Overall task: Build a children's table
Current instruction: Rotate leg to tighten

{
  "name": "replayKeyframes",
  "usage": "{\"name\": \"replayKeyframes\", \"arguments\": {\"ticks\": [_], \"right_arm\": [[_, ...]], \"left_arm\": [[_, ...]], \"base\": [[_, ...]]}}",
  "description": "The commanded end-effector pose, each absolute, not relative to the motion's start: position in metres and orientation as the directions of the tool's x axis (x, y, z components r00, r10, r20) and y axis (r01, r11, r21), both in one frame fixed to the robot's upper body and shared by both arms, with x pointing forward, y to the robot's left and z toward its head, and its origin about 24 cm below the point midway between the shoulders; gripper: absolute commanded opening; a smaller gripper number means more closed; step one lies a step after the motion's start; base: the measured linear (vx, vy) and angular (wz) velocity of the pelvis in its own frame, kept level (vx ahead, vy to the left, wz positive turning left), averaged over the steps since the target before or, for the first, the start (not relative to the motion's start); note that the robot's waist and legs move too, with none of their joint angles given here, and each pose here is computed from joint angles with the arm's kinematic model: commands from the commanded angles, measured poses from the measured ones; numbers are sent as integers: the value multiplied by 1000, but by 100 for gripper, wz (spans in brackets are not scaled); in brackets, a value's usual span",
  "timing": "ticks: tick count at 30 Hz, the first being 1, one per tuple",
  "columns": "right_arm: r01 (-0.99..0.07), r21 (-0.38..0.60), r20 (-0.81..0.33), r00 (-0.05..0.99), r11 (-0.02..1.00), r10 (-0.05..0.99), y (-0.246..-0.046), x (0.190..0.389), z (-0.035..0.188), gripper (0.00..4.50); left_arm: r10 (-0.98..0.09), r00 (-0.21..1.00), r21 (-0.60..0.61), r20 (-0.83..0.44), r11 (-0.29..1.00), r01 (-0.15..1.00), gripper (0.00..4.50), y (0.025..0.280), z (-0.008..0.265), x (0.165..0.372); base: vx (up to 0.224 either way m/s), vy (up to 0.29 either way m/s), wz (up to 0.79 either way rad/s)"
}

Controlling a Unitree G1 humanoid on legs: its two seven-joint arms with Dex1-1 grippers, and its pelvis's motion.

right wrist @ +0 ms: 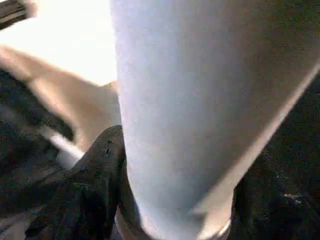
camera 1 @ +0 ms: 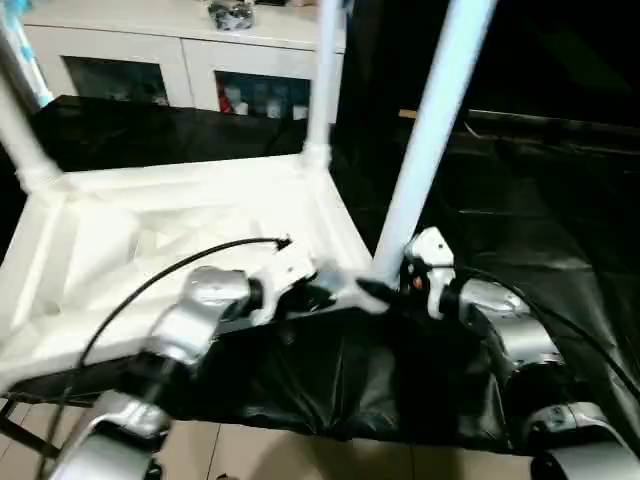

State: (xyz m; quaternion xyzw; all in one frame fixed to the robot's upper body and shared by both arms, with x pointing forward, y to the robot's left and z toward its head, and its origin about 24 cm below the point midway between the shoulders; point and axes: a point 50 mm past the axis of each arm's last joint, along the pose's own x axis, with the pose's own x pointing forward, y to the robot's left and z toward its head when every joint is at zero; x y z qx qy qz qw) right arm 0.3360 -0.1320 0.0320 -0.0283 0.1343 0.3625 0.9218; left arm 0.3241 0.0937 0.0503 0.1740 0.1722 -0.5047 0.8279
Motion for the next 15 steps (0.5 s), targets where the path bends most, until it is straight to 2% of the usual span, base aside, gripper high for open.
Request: {"name": "replayKeyframes", "arguments": {"ticks": [1,2,3,5,8,9,12,15], "right_arm": [[-694,103,-298,662,712,688,-99,331,20,267],[-624,98,-303,723,775,621,-92,336,20,267],[-614,96,-303,732,784,610,-91,337,20,267],[-522,90,-308,795,848,522,-79,344,23,267],[-551,68,-253,797,832,549,-68,346,32,267],[-555,60,-244,798,830,551,-66,346,33,337],[-590,45,-217,782,806,584,-64,345,35,343],[-640,58,-209,743,766,636,-77,344,36,382]], "left_arm": [[-732,574,186,-367,547,816,0,80,74,341],[-709,609,189,-356,584,790,0,75,74,344],[-706,613,189,-355,588,787,0,74,74,345],[-683,643,204,-347,614,762,0,66,74,347],[-698,628,211,-344,595,776,0,63,74,346],[-699,628,211,-343,594,776,0,62,74,346],[-711,612,218,-345,574,789,0,62,72,344],[-761,553,222,-339,507,833,0,69,72,337]], "base": [[0,0,0],[0,0,0],[0,0,0],[0,0,0],[0,0,0],[0,0,0],[0,0,0],[0,0,0]]}}
